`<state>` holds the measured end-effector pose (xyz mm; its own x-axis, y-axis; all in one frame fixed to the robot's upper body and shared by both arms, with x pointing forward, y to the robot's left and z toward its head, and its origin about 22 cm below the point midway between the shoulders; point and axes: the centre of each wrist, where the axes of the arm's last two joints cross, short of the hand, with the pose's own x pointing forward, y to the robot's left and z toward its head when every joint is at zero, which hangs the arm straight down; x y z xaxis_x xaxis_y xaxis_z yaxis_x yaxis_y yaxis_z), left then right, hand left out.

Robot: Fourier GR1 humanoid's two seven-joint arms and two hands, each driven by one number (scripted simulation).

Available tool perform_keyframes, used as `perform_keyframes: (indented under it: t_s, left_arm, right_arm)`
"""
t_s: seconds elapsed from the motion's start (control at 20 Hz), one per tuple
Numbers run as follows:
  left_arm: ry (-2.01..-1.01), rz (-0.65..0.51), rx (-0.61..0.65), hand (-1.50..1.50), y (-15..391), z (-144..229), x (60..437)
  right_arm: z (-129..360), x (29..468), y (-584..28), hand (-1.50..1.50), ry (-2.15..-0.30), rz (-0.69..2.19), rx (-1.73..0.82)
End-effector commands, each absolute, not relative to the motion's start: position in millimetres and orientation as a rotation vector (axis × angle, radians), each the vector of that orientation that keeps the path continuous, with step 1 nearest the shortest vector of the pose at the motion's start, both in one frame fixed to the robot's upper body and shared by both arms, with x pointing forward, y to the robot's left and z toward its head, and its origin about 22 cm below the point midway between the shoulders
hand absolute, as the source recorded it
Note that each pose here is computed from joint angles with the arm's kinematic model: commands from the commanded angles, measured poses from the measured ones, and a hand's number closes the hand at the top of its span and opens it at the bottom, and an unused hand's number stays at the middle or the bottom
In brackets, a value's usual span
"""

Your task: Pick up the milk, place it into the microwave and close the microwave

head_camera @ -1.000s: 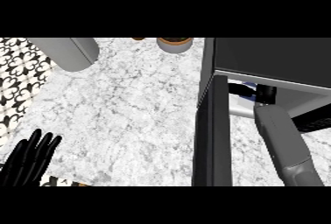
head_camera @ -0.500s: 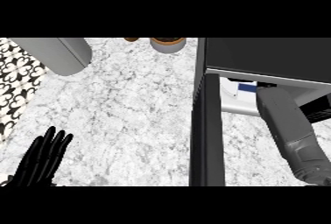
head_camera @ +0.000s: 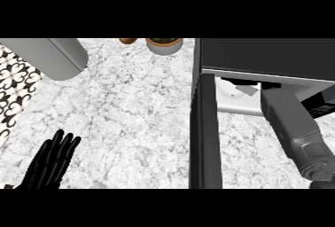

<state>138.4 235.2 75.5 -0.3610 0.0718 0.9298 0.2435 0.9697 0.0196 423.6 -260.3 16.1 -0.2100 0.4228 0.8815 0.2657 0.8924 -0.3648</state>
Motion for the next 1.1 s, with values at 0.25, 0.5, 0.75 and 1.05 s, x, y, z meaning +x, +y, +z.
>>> perform_keyframes:
  t_s: [0.25,0.5,0.75,1.05]
  left_arm:
    - [-1.912,-0.206,-0.241,-1.50,223,71,144]
    - [-1.861,-0.232,-0.294,-1.50,201,51,146]
    - [-1.831,-0.272,-0.361,-1.50,203,65,153]
    - [-1.784,-0.417,-0.426,1.50,200,46,163]
  right_arm:
    - [-7,413,-253,-1.50,-1.795,0.122,-0.428]
    - [-34,394,-263,-1.50,-1.817,0.118,-0.282]
    - [-70,368,-254,-1.50,-1.828,0.084,-0.180]
    - [-87,345,-282,-1.50,-1.849,0.024,-0.133]
